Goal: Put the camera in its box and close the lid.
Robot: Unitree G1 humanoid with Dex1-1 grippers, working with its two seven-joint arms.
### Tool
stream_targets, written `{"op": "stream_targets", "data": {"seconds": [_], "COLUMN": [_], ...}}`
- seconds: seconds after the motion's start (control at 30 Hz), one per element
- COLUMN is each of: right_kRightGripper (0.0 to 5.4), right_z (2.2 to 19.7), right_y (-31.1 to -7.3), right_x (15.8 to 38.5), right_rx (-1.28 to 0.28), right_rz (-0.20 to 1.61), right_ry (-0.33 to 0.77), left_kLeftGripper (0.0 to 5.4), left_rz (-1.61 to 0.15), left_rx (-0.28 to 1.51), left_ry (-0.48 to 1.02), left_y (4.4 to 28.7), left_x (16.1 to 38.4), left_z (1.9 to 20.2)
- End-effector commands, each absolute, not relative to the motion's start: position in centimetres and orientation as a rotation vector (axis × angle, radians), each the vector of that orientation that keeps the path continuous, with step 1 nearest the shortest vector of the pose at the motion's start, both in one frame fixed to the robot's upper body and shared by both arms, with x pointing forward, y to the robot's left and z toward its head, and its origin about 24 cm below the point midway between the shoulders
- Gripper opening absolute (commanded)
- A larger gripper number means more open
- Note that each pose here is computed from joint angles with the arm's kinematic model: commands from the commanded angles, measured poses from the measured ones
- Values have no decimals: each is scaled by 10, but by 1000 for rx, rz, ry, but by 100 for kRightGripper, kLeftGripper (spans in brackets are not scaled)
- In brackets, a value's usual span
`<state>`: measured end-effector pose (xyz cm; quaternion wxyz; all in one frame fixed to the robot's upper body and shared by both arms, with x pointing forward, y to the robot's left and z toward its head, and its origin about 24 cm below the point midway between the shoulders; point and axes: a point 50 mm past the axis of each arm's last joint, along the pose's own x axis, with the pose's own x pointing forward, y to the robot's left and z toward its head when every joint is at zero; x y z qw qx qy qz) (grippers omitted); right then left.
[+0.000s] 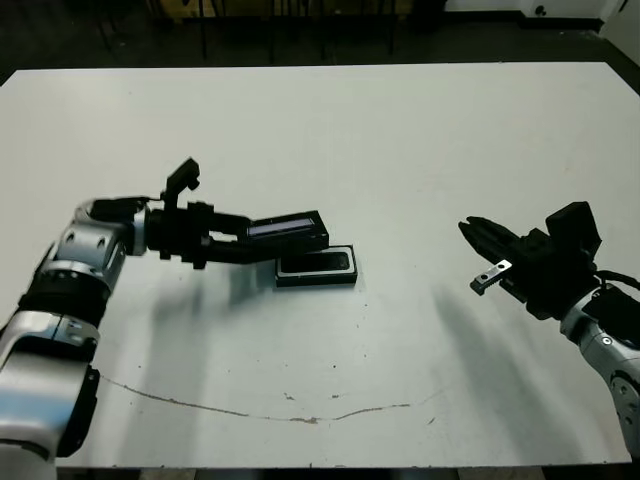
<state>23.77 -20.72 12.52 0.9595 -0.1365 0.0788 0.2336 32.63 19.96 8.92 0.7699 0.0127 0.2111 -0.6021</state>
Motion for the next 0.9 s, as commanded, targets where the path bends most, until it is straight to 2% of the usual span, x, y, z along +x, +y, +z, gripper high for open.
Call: {"op": "stream_targets", "data": {"seconds": [0.03,0.47,0.63,0.9], "right_kRightGripper": [0,0,0,0], "right_z": [122,120,120,120], "right_y": [-209,-208,-208,-208], "right_x": [237,237,236,236], "right_rx": [-284,-282,-275,-272], "right_rz": [476,486,481,481], "right_ry": [173,160,165,168], "left_kLeftGripper": [274,274,274,274], "left_rz": [-1313,-1463,-1505,-1416], "left_rx": [4,40,61,161], "left_ry": [491,523,587,607], "left_y": [202,193,186,179], "left_x": [321,307,302,304], "left_z": [78,73,68,59]}}
